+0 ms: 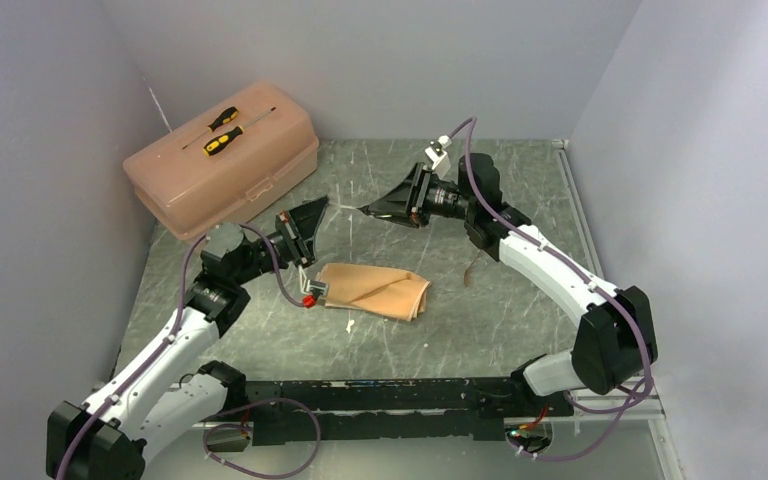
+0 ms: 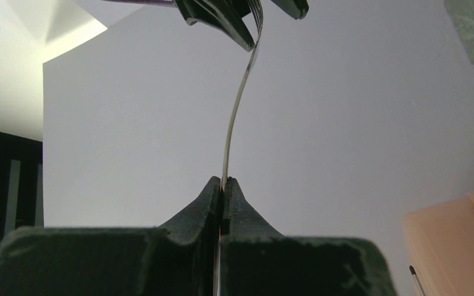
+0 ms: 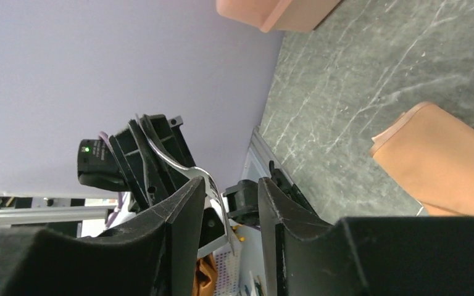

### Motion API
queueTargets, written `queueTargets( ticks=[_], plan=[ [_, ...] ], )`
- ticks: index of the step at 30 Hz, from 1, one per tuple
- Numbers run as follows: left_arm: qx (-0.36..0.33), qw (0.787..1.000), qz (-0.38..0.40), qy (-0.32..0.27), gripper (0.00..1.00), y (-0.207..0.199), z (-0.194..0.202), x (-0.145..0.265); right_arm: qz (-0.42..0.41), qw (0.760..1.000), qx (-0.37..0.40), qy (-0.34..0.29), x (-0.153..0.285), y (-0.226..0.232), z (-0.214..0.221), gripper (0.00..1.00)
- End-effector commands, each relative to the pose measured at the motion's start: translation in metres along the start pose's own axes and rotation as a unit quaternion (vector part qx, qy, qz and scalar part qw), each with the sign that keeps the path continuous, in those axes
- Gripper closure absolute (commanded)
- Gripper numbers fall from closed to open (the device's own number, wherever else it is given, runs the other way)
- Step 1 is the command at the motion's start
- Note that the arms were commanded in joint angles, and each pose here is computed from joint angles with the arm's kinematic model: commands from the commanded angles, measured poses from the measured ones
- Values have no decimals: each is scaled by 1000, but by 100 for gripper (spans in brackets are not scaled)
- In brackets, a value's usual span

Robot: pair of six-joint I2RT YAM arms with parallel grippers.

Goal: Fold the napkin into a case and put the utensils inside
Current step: Pick up the fork at the center of the board.

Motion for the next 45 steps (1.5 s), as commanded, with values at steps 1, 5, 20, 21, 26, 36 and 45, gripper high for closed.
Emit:
queueTargets(
  ticks=[1, 5, 20, 21, 26, 36, 45],
  plan=[
    [-27, 999, -34, -9, 97, 16, -6, 7, -66, 997, 17, -23, 8, 26, -3, 60],
    [-23, 999, -33, -17, 97, 13, -10, 8, -77, 996, 21, -29, 11, 28, -3, 62],
    [-12, 1000, 7, -8, 97, -11, -13, 3, -63, 997, 5, -34, 33, 18, 4, 60],
    [-11, 1000, 8, -6, 97, -11, -11, 2, -64, 997, 7, -35, 34, 19, 5, 55],
    [-13, 1000, 9, 5, 97, -10, -7, 1, -61, 998, 13, -31, 35, 22, 5, 55],
    [-11, 1000, 5, 18, 97, -7, -4, -1, -58, 998, 4, -18, 27, 12, 10, 63],
    [-10, 999, 1, 43, 97, -5, 3, -6, -53, 999, 2, -2, 17, 9, 11, 73]
  ],
)
Point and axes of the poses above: each gripper's point midway between its finger pads, its own x axis back along the fingers, its own y axis along the line the jaws close on, z = x × y, the point moved 7 cm from there along x, back along the fingers, and after that the axes turned 1 degree about -x, right-handed, at the moved point
